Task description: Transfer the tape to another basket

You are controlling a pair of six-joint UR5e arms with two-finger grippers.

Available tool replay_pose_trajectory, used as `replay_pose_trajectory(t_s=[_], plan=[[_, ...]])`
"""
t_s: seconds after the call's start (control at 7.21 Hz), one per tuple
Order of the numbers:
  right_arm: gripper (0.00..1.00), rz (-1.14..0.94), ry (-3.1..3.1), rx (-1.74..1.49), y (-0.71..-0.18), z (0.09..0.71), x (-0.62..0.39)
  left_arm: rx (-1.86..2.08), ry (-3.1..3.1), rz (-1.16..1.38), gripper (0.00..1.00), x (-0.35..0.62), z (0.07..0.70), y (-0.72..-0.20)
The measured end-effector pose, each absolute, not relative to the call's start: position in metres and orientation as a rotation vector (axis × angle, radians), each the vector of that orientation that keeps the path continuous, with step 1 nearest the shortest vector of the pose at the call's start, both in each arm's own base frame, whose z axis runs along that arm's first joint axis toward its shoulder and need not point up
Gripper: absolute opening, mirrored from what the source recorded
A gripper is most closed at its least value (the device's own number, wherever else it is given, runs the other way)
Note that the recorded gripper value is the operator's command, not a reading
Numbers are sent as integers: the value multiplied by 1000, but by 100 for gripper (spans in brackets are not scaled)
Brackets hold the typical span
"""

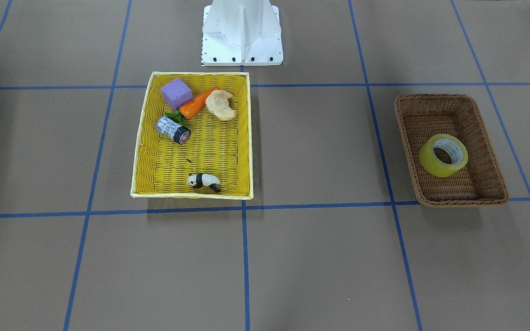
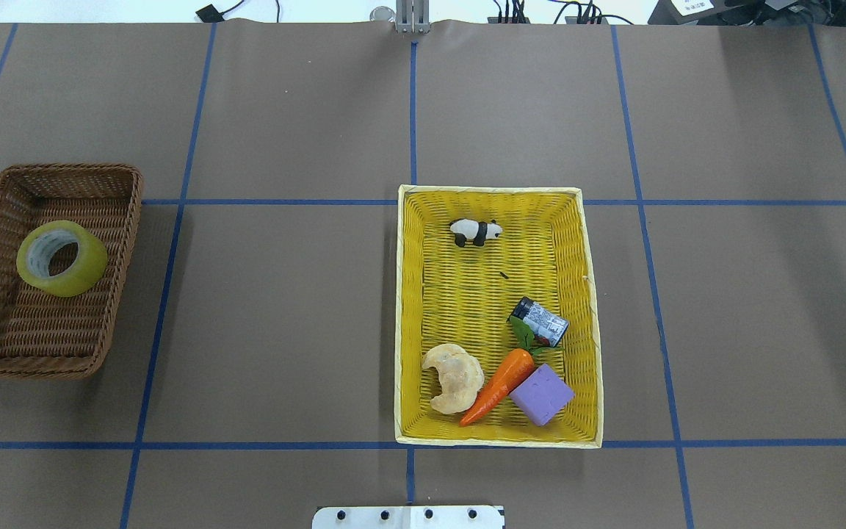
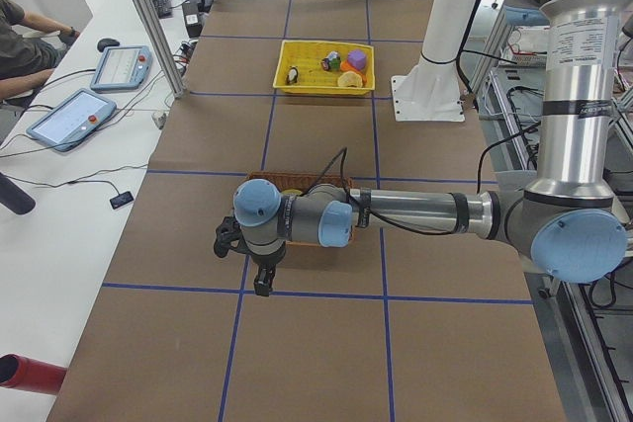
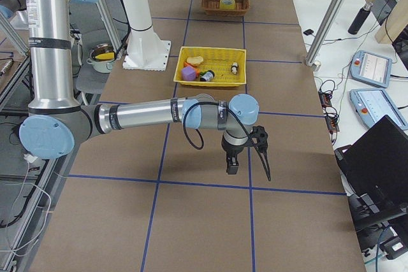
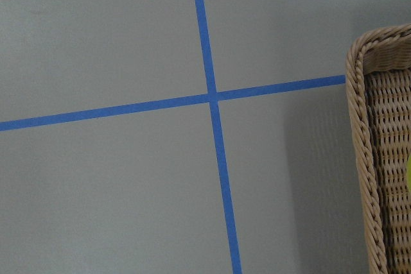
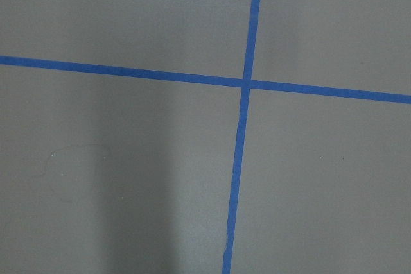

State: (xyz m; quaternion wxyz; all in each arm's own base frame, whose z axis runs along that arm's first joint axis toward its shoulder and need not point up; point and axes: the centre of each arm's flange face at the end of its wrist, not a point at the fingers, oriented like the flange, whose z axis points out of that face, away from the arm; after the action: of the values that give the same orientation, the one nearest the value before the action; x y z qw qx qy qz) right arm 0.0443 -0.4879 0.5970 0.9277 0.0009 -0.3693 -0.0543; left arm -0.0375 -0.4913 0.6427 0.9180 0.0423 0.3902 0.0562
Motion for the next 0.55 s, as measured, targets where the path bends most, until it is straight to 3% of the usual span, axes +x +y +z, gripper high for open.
replay_pose_trajectory(t_s=[0.55], plan=[[100,-118,-797,16,-491,588,41,91,860,18,99,-76,654,-483]])
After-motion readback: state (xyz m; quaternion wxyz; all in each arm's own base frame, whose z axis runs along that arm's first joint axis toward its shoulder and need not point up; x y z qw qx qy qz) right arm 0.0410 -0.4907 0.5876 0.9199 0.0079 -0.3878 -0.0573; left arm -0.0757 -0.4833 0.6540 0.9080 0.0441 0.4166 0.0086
